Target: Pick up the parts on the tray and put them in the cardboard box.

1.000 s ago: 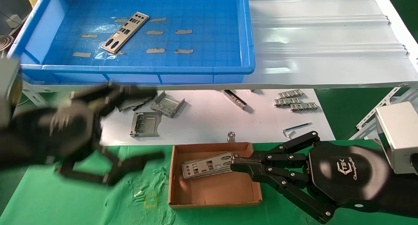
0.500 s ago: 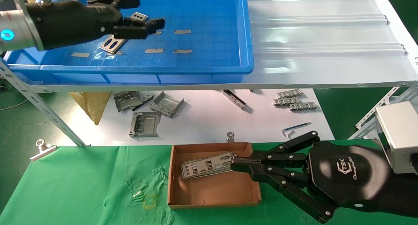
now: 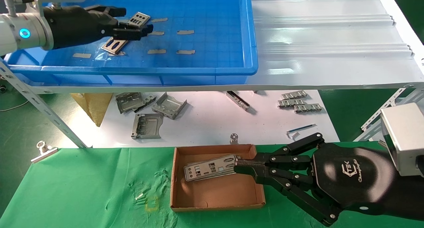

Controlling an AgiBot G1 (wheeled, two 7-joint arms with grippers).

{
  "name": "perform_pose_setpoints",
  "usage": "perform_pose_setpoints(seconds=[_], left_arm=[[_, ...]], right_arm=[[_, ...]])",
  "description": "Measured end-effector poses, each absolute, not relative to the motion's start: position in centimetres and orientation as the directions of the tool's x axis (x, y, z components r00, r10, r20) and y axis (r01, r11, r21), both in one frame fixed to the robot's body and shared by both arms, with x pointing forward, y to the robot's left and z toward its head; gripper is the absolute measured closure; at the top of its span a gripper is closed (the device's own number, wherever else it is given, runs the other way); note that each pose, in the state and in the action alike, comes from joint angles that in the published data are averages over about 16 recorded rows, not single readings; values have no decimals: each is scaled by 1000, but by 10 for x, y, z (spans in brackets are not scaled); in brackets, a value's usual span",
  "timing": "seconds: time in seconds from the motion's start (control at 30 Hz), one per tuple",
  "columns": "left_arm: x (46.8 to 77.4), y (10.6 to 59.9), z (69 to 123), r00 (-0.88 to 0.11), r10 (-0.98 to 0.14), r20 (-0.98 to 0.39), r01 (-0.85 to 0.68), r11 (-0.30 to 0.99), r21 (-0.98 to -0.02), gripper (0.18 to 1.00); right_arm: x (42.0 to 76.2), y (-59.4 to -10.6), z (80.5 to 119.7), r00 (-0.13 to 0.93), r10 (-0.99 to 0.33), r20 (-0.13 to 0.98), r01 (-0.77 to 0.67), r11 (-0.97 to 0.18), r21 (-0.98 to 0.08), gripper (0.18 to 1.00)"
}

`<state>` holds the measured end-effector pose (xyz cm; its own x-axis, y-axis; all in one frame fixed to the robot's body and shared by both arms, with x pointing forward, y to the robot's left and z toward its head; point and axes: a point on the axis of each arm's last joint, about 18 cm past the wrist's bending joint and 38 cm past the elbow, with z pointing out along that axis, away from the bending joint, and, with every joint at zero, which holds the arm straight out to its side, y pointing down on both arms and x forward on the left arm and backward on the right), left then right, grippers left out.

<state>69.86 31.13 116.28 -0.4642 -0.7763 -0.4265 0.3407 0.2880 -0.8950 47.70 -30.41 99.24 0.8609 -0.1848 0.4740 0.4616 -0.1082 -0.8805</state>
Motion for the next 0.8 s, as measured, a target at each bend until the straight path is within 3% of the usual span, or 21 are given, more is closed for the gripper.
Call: perform_pose_setpoints(seconds=[0.53,0.8], left_arm=[[712,319,1154,-405,-812,-420,348,289,-892,184],[715,320,1153,-394,-819,-416,338,292,-895,185]], right_arm=[[477,-304,992,861,-185,474,462,-108,-880,931],[477,-304,992,861,-185,474,462,-108,-880,817]])
